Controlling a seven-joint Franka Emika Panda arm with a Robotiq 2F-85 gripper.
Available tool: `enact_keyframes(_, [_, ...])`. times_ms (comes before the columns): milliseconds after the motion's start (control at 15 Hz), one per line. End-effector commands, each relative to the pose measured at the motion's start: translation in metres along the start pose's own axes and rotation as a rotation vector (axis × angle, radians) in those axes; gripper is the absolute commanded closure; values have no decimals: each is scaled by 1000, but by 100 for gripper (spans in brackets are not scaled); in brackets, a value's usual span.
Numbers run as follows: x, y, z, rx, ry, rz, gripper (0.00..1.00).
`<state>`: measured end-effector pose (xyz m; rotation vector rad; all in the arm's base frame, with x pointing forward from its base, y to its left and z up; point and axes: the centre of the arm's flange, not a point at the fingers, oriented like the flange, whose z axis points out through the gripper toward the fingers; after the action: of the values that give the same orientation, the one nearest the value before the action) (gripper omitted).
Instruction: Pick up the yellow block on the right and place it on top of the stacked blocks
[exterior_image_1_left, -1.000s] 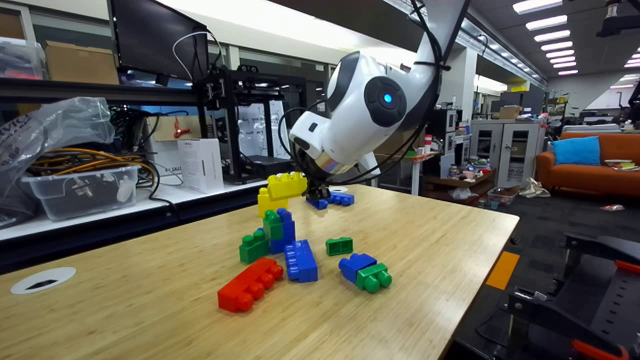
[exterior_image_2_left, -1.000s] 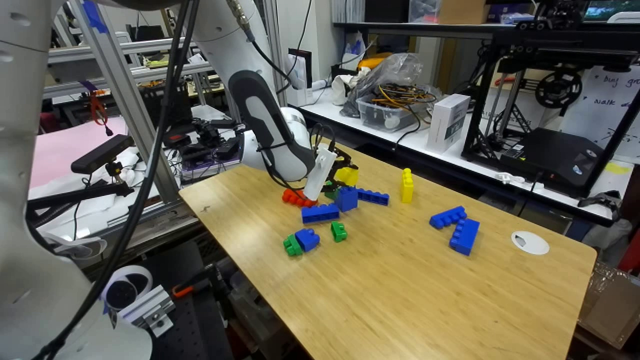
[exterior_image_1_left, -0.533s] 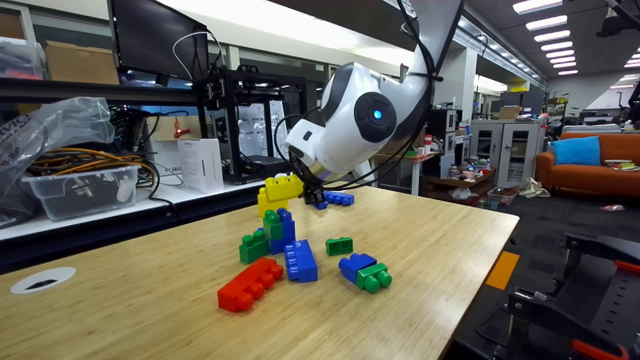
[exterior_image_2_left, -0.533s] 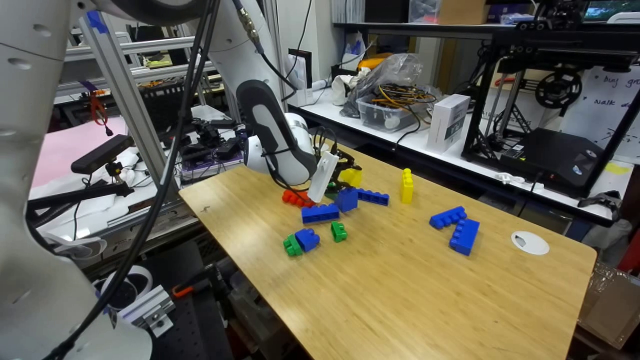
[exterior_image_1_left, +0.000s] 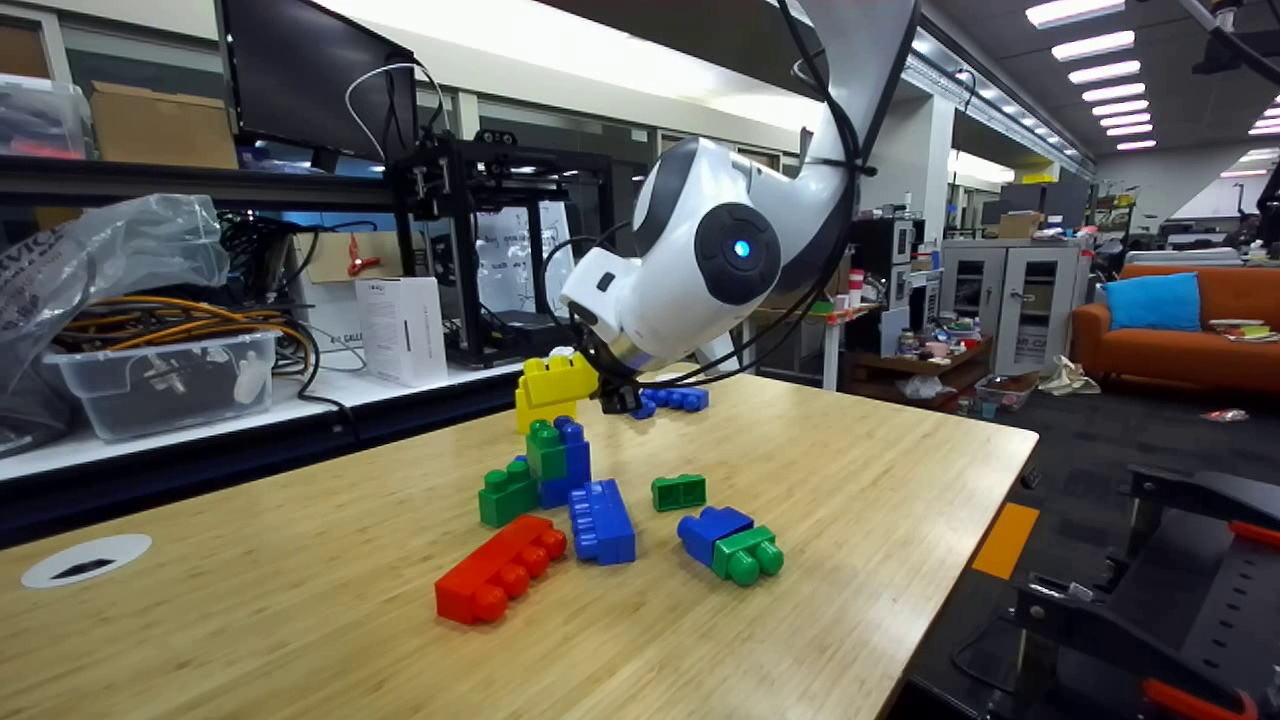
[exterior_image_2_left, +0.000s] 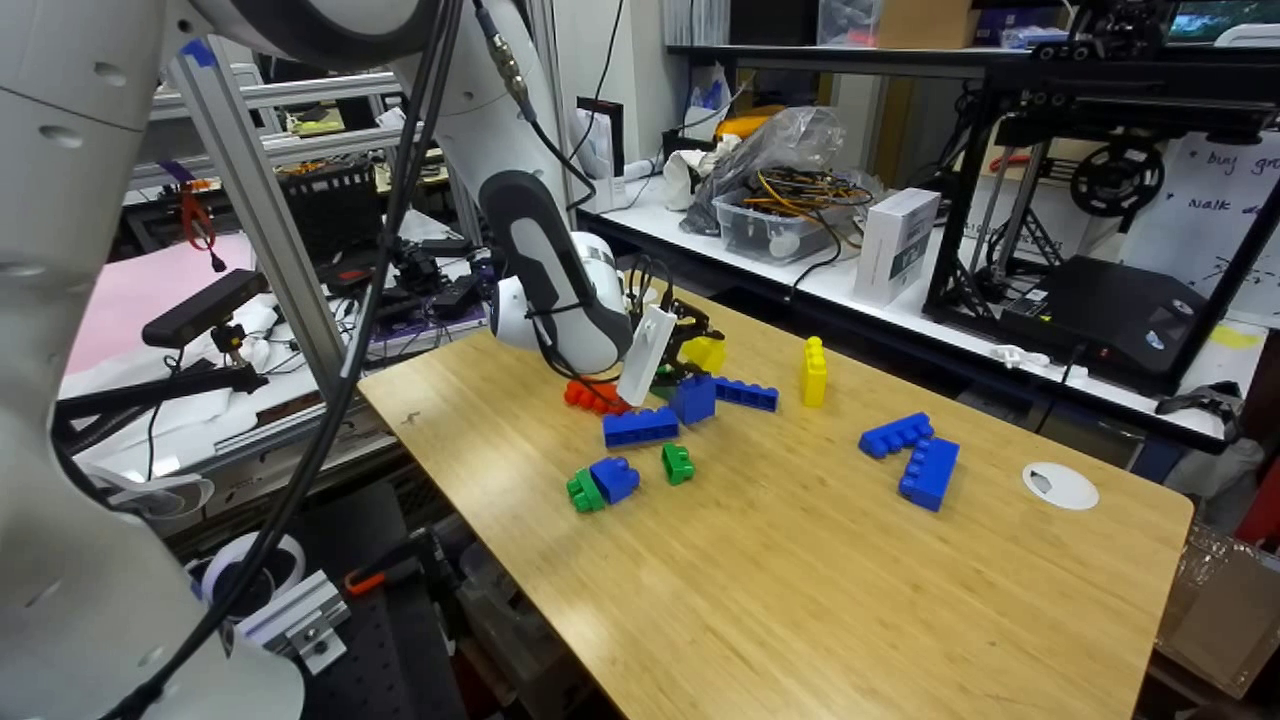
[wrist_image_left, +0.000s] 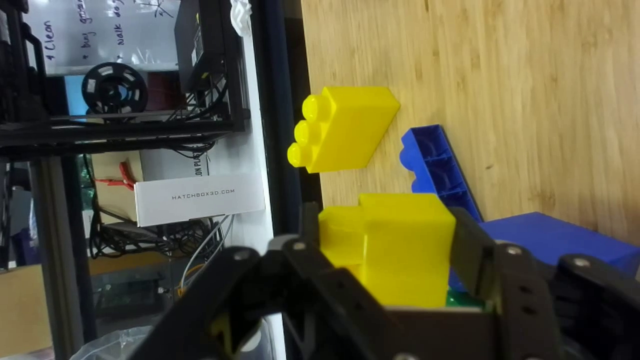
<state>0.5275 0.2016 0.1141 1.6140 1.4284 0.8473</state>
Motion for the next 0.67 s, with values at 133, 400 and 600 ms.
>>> enact_keyframes(133, [0, -5, 5, -18, 5, -22, 62])
enact_keyframes(400, [1, -8, 5, -13, 9, -21, 62])
enact_keyframes(600, [1, -12, 5, -8, 14, -19, 62])
